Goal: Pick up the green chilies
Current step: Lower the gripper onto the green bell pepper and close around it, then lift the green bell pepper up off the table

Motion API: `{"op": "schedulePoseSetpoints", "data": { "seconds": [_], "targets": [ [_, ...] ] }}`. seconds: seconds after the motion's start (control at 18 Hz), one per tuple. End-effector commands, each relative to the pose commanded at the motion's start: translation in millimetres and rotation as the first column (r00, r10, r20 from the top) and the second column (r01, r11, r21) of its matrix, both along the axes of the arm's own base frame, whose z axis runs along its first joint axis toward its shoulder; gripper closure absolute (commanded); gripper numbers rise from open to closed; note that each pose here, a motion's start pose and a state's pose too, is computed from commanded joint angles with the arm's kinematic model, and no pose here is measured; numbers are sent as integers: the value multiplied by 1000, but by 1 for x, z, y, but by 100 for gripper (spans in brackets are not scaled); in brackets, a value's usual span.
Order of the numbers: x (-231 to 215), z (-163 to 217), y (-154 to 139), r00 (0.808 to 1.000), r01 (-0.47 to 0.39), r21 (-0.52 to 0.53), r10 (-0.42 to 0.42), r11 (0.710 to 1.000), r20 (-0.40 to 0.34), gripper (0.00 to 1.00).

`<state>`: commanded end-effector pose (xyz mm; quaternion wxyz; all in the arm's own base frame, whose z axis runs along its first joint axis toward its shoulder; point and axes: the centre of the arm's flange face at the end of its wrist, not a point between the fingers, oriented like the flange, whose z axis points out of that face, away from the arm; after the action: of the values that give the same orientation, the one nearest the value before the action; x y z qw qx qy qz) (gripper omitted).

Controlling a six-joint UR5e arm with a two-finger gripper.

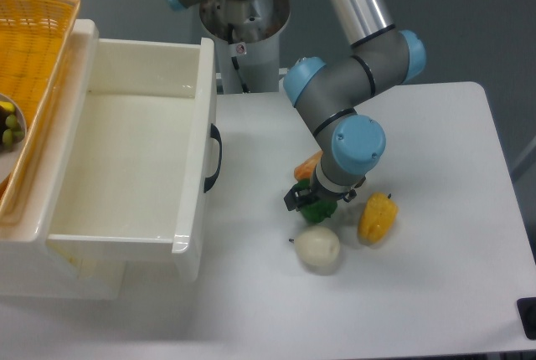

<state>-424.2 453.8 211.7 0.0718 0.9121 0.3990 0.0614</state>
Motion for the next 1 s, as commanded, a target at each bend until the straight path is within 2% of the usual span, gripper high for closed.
{"op": "schedulePoseSetpoints", "data": {
  "seconds": [0.11, 0.39, 0.61, 0.72, 0.89, 1.0],
  "targets": [
    [0, -3, 0, 1000, -16, -9, 16, 1000, -2, 0],
    [-2, 1, 1, 1000, -18, -9, 18, 1000, -7, 28],
    [-4, 7, 3, 1000, -18, -2, 18, 1000, -17, 42],
    [-6, 11, 5, 1000, -18, 2, 18, 1000, -26, 57],
    [-6, 19, 4, 999, -14, 7, 15, 1000, -37, 58],
    [-5, 42, 3, 997, 3, 12, -2, 1000, -81, 58]
  ]
}}
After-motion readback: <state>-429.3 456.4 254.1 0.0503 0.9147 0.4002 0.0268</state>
